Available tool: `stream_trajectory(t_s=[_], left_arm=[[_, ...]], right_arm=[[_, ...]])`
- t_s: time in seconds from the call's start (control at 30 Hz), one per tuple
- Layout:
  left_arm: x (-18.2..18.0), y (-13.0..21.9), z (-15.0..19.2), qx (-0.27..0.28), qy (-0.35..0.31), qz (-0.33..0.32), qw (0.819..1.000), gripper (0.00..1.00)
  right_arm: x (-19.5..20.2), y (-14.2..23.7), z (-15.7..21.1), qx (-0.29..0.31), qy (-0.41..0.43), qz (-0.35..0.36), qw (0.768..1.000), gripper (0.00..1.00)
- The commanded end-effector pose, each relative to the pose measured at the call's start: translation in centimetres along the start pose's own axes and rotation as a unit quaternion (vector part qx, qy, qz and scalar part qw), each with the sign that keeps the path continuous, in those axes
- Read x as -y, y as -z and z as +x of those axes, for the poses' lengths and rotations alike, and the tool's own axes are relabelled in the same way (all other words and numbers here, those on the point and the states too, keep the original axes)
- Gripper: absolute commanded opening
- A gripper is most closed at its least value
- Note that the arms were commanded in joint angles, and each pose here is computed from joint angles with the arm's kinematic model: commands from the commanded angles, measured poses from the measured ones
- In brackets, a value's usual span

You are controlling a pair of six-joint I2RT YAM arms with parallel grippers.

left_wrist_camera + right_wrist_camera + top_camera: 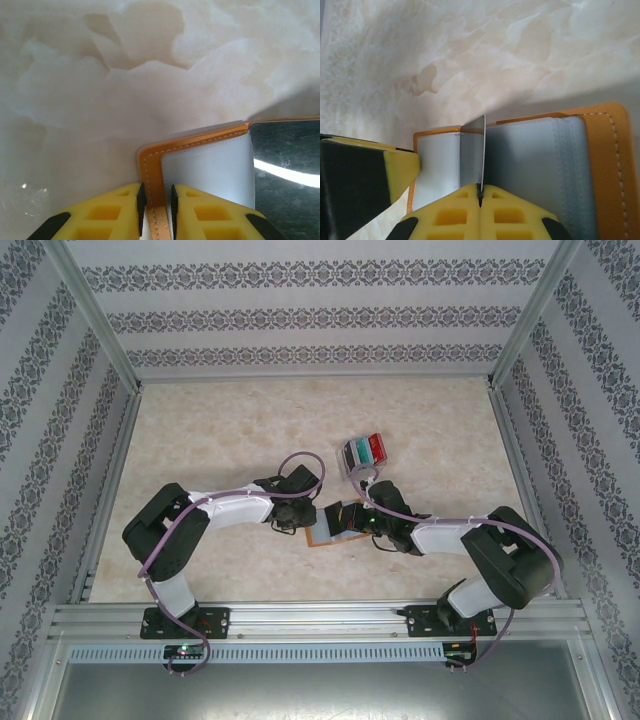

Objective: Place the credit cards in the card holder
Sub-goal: Insert the credit card into the card slot.

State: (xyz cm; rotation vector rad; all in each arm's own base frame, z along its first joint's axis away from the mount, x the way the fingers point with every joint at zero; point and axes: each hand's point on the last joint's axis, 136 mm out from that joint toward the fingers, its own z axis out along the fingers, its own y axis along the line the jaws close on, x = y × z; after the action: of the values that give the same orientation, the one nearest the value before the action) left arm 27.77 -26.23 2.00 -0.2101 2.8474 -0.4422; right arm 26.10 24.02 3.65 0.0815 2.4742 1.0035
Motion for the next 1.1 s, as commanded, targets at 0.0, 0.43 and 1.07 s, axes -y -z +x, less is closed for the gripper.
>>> stream_trajectory(t_s=[0.0,0.43,1.07], left_arm=[[0.2,-0.1,0.8,-0.012,-0.009,-0.005,1.0,0.24],[-0.2,-0.1,1.0,-0.014,-0.002,-0.012,1.0,0.23],[-0.4,-0.1,1.2,-0.02,-0.002,-0.015,1.0,0.23]], right_arm=[[1.3,-0.3,3.9,-0.073,-0.003,0.007,0.997,0.0],[1.5,0.4,4.0,-0.063,-0.018,0.004,0.998,0.0],[1.7,-1.6,4.0,-0.058,-0.017,0.012,0.998,0.0]])
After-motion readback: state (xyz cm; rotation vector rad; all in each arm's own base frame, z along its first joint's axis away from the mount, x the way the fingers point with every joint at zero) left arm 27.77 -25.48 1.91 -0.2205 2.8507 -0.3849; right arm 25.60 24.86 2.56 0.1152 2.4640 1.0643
